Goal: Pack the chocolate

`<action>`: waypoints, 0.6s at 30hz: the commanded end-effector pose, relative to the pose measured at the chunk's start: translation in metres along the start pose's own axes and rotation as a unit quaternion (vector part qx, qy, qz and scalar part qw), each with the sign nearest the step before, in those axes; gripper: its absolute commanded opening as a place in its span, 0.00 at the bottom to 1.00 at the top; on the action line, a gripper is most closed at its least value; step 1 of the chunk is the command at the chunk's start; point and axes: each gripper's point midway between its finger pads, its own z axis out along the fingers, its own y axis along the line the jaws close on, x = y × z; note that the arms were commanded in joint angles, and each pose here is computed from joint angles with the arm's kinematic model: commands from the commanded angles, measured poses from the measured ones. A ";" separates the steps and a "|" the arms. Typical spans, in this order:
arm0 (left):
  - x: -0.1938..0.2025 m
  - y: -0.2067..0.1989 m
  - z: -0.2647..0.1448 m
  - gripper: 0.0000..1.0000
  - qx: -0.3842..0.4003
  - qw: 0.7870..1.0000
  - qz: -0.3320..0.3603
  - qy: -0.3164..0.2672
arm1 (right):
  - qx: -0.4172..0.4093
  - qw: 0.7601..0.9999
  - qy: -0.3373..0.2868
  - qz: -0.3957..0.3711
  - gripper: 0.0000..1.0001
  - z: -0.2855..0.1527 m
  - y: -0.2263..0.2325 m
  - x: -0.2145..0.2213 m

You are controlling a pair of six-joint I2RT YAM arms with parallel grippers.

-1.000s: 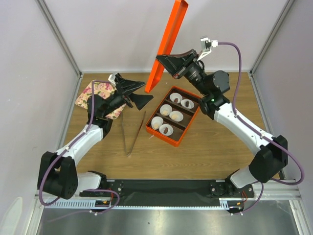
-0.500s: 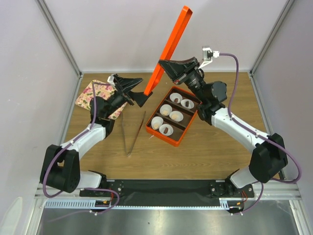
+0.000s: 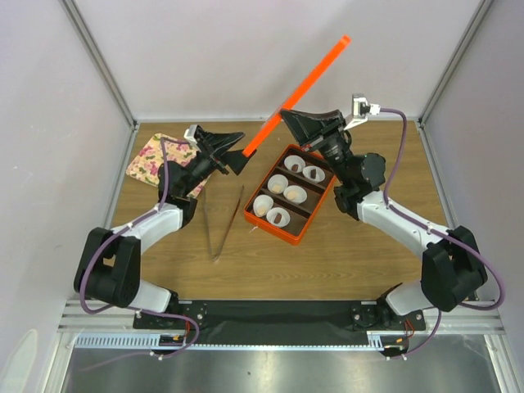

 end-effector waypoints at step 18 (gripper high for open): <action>0.022 -0.077 -0.001 0.48 0.139 0.986 -0.063 0.061 | 0.000 0.996 0.084 -0.004 0.00 -0.065 -0.010 0.014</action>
